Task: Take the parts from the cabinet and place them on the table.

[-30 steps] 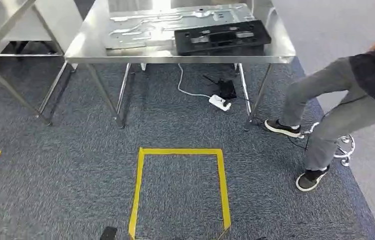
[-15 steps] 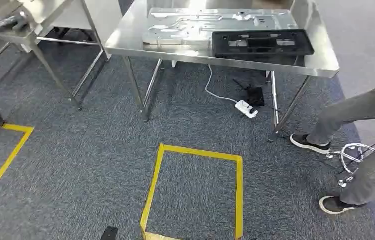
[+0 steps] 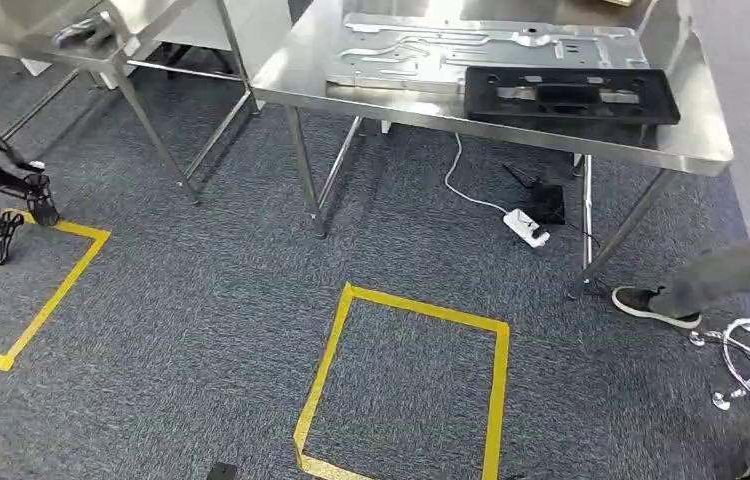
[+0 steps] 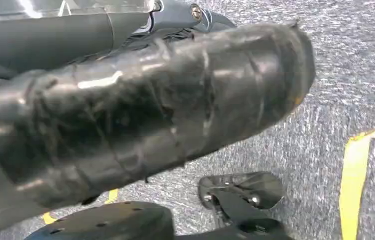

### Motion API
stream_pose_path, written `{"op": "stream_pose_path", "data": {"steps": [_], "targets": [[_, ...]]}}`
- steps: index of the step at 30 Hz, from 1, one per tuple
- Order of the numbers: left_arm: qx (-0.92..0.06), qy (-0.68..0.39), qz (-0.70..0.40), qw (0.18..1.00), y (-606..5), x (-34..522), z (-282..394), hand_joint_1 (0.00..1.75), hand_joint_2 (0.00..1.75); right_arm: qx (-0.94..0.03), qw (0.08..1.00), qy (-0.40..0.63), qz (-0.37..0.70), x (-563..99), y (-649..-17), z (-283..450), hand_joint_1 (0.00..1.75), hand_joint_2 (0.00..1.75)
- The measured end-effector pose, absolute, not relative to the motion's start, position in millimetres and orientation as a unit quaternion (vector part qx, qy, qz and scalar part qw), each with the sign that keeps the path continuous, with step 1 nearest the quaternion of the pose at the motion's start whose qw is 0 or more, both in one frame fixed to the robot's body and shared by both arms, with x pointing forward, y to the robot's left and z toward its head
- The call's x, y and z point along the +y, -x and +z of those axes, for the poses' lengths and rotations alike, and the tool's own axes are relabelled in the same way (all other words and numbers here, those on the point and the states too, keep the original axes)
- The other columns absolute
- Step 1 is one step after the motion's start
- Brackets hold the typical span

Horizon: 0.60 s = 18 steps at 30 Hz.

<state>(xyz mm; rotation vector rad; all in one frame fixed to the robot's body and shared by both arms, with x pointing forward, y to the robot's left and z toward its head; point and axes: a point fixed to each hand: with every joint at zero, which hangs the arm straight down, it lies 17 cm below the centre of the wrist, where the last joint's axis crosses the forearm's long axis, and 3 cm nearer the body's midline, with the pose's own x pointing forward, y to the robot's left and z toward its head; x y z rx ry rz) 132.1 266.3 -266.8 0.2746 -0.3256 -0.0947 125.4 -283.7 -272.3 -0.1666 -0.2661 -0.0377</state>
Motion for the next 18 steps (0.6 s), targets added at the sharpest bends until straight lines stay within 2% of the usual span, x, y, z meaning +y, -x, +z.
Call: {"op": "stream_pose_path", "data": {"steps": [6,9,18], "targets": [[-0.172,-0.142,-0.045,0.974,-139,269,-265,0.0,0.0,-0.126,0.988,0.088,-0.018,-286,-123,-273,0.0,0.0],[-0.22,-0.149,-0.036,0.964,-153,267,-258,0.0,0.0,-0.125,0.985,0.12,0.013,-305,-122,-273,0.0,0.0],[-0.186,-0.138,-0.041,0.972,-142,253,-262,0.0,0.0,-0.117,0.986,0.11,0.039,-310,-117,-274,0.0,0.0]]}}
